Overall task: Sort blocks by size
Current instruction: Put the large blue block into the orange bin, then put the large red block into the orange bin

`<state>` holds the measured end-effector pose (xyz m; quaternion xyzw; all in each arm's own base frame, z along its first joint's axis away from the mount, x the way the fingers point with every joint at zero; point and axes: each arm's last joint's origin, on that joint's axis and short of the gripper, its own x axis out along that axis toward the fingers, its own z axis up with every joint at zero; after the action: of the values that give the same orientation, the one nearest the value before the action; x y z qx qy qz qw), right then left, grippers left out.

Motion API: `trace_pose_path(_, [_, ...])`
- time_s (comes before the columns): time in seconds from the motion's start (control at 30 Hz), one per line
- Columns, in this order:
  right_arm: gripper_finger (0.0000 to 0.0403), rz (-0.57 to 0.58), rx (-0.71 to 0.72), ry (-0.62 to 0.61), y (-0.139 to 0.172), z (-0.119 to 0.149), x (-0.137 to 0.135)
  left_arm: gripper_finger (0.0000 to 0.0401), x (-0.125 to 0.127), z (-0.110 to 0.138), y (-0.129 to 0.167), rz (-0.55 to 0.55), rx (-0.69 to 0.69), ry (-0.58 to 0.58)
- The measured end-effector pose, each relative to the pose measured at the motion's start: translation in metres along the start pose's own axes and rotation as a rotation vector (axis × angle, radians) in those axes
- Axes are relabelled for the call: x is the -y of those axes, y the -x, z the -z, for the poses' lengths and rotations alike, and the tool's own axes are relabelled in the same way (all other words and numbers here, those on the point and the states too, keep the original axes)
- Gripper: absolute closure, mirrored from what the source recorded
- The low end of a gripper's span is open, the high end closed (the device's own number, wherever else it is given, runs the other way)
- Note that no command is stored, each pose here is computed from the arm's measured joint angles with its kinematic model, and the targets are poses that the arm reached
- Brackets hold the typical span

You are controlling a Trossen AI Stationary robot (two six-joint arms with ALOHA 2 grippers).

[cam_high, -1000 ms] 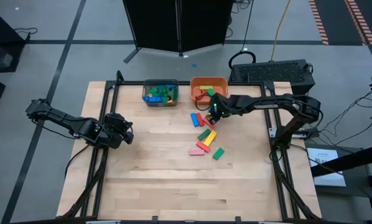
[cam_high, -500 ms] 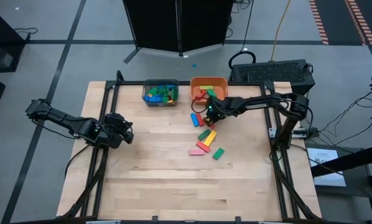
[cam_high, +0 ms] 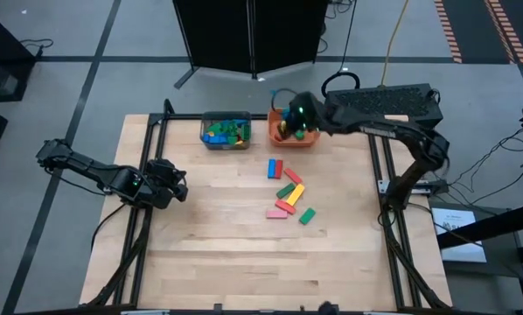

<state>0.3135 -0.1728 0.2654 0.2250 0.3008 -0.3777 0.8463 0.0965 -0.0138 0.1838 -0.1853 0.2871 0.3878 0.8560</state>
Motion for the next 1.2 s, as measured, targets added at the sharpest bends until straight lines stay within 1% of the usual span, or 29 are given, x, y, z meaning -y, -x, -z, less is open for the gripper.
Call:
trace_pose_path(0.07, [0.0292,0.024,-0.016,-0.021,-0.016,-0.007,0.011,0.0401,0.000,0.000,0.000,-0.002,0.001,0.000])
trace_pose_path(0.13, [0.0292,0.037,-0.054,-0.028,-0.035,-0.008,0.018,0.0401,0.000,0.000,0.000,-0.002,0.001,-0.001])
trace_pose_path(0.2, [0.0292,0.014,-0.097,-0.041,-0.051,-0.007,0.024,0.0401,0.000,0.000,0.000,-0.002,0.000,-0.002])
trace_pose_path(0.4, [0.0291,-0.013,-0.196,-0.026,-0.088,0.005,0.024,0.0401,0.000,0.000,0.000,-0.002,-0.003,-0.003])
trace_pose_path(0.47, [0.0267,-0.025,-0.222,-0.003,-0.096,0.009,0.023,0.0401,0.000,0.000,0.000,-0.002,-0.003,-0.003])
trace_pose_path(0.57, [0.0197,-0.085,-0.232,0.000,-0.096,0.006,0.022,0.0401,0.000,0.000,0.000,-0.002,-0.003,-0.003])
trace_pose_path(0.67, [0.0138,-0.068,-0.269,-0.011,-0.089,0.002,0.022,0.0401,0.000,0.000,0.000,-0.002,-0.004,-0.003])
trace_pose_path(0.73, [0.0118,-0.075,-0.258,0.020,-0.078,-0.009,0.019,0.0401,0.000,0.000,0.000,-0.002,-0.004,-0.005])
trace_pose_path(0.83, [0.0113,-0.113,-0.257,0.068,-0.049,-0.028,0.015,0.0401,0.000,0.000,0.000,-0.001,-0.006,-0.007])
trace_pose_path(0.9, [0.0120,-0.152,-0.290,0.106,-0.028,-0.029,0.005,0.0401,0.000,0.000,0.000,-0.001,-0.006,-0.007])
trace_pose_path(1.0, [0.0134,-0.185,-0.365,0.212,0.006,-0.014,-0.024,0.0401,0.000,0.000,0.000,-0.001,-0.006,-0.006])
trace_pose_path(1.07, [0.0142,-0.151,-0.413,0.306,0.025,0.002,-0.043,0.0401,0.000,0.000,0.000,-0.001,-0.005,-0.007])
trace_pose_path(1.13, [0.0147,-0.098,-0.445,0.375,0.033,0.022,-0.057,0.0401,0.000,0.000,0.000,-0.003,-0.002,-0.010])
trace_pose_path(1.2, [0.0150,-0.088,-0.456,0.402,0.034,0.044,-0.068,0.0401,0.000,0.000,0.000,-0.004,-0.002,-0.013])
